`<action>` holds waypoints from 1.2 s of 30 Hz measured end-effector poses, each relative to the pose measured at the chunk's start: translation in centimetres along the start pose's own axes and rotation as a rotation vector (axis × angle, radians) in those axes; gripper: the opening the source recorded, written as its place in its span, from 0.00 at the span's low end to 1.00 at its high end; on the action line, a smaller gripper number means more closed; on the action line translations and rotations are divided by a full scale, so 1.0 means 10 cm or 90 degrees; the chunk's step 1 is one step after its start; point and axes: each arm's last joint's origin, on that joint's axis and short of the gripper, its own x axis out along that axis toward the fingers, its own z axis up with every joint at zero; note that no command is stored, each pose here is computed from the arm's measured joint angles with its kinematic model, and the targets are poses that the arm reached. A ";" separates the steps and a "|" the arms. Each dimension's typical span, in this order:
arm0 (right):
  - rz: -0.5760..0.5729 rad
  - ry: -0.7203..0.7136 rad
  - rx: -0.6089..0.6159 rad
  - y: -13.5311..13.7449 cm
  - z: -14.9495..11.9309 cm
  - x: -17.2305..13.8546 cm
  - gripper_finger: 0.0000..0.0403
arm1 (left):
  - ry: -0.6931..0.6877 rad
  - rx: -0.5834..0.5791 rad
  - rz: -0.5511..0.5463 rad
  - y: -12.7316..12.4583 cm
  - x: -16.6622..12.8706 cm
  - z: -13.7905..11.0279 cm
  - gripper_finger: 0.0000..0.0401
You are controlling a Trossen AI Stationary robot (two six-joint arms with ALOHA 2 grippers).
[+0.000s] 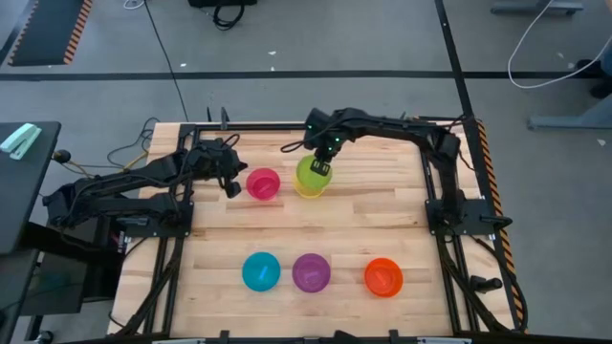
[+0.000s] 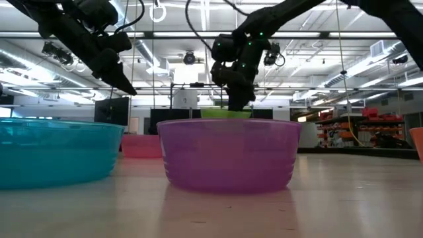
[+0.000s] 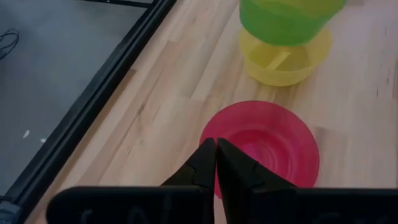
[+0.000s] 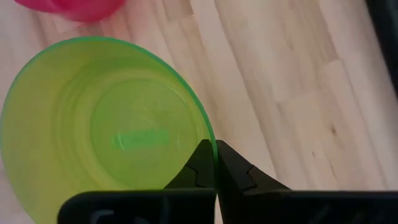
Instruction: Nest bowls inside each other
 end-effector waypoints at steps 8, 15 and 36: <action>0.008 0.040 0.003 -0.05 -0.01 0.28 0.00 | -0.001 -0.023 0.000 0.00 0.00 0.00 0.07; 0.010 0.082 0.003 -0.03 -0.05 0.41 0.00 | -0.001 -0.030 -0.001 0.00 0.00 0.00 0.05; 0.035 0.146 -0.080 0.53 -0.16 0.40 0.00 | -0.001 -0.043 -0.001 0.00 0.00 0.00 0.03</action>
